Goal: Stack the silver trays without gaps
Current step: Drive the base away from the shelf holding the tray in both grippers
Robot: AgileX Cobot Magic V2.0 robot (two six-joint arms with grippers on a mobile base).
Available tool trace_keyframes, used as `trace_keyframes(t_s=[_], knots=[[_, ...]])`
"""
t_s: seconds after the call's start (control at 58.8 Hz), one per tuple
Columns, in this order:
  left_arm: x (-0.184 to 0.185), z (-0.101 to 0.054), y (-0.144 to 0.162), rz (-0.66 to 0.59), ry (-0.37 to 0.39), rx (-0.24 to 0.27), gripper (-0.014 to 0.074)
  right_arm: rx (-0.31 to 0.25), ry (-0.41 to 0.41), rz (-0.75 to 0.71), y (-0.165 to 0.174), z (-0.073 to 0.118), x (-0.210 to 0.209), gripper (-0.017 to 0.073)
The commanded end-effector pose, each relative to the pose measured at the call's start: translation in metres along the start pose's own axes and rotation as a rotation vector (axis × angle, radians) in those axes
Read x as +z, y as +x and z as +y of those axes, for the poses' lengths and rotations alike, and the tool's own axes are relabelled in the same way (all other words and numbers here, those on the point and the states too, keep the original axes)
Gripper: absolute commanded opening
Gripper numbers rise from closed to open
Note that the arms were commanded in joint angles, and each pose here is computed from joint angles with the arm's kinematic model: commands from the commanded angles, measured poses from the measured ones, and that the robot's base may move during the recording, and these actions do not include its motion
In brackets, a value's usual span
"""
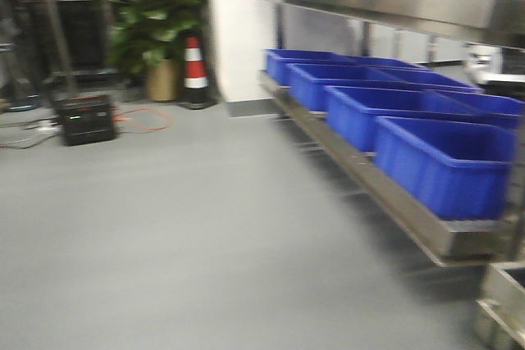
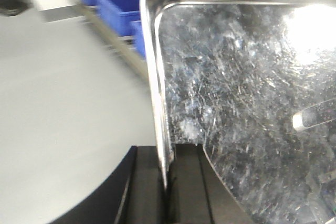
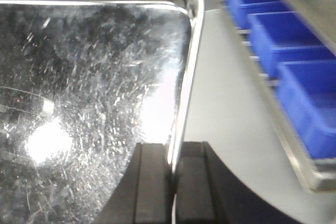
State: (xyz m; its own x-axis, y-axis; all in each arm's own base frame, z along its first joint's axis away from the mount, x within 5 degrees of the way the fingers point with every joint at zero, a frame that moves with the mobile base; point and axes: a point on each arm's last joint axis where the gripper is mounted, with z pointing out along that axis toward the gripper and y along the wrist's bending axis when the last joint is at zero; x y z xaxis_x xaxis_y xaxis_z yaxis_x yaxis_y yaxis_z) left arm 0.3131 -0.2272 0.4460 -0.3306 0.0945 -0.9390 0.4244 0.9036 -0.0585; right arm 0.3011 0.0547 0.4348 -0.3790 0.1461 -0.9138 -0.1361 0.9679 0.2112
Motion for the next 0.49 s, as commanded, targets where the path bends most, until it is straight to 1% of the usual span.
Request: trace_keyframes(t_s=[0.0, 0.476], knots=[[-0.0080, -0.0041, -0.0106, -0.071, 0.037, -0.004, -0.0008, -0.013, -0.019, -0.056, -0.0076, 0.0041, -0.0049, -0.0069], [-0.0080, -0.0041, -0.0106, -0.071, 0.037, -0.004, -0.0008, -0.013, -0.019, -0.056, -0.0076, 0.0041, -0.0049, -0.0069]])
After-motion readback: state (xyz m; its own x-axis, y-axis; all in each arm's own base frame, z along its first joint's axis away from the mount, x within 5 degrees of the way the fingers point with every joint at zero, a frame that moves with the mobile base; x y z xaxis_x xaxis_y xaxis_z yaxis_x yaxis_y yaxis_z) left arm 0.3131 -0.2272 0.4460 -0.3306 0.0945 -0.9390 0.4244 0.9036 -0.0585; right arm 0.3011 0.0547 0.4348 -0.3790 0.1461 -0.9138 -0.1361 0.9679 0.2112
